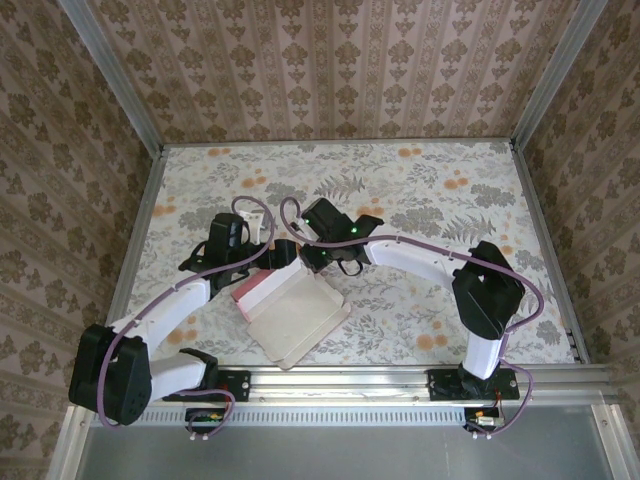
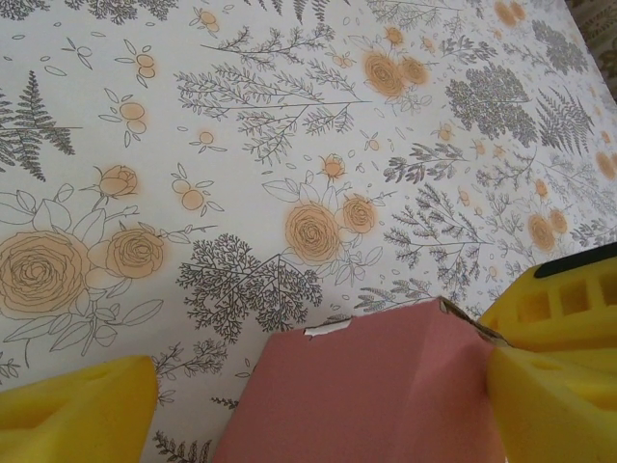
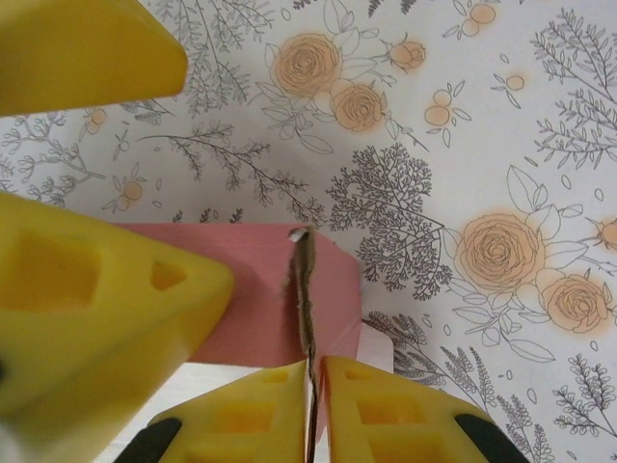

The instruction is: Fold the paper box

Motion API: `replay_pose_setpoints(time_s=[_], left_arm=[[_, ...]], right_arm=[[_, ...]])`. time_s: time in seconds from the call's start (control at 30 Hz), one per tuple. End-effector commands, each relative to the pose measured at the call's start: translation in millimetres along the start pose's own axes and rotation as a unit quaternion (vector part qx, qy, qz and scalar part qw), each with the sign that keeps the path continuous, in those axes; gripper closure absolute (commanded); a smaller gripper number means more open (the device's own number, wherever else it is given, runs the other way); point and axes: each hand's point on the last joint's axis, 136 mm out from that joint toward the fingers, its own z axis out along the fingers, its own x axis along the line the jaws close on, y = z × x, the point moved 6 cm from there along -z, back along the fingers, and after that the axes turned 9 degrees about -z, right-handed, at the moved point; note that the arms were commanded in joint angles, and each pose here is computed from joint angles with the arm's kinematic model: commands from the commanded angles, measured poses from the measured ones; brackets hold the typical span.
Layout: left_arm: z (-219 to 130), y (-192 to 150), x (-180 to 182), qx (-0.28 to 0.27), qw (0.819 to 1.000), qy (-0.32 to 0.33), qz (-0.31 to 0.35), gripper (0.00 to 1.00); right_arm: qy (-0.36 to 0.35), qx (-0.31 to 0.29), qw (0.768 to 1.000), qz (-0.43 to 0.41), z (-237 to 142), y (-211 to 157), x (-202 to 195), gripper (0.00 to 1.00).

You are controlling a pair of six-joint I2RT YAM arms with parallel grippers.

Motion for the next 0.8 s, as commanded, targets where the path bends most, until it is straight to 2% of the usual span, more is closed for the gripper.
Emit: replay_pose_setpoints(time_s=[0.0, 0.27, 0.77], left_arm=[[1, 0, 2, -0.003, 1.0, 0.003, -0.005, 0.12], [-3, 7, -5, -0.011, 1.0, -0.026, 0.0, 0.11], [26, 14, 0, -0.012, 0.997, -0.071, -0.039, 0.09]], right_arm=[[-0.013, 0.001, 1.0, 0.011, 4, -6, 1, 0.9], [-0.041, 0.004, 0.999, 0.003, 8, -17, 1, 0.93], [-0.041, 0.0, 0.999, -0.005, 6, -15, 3, 0.92]])
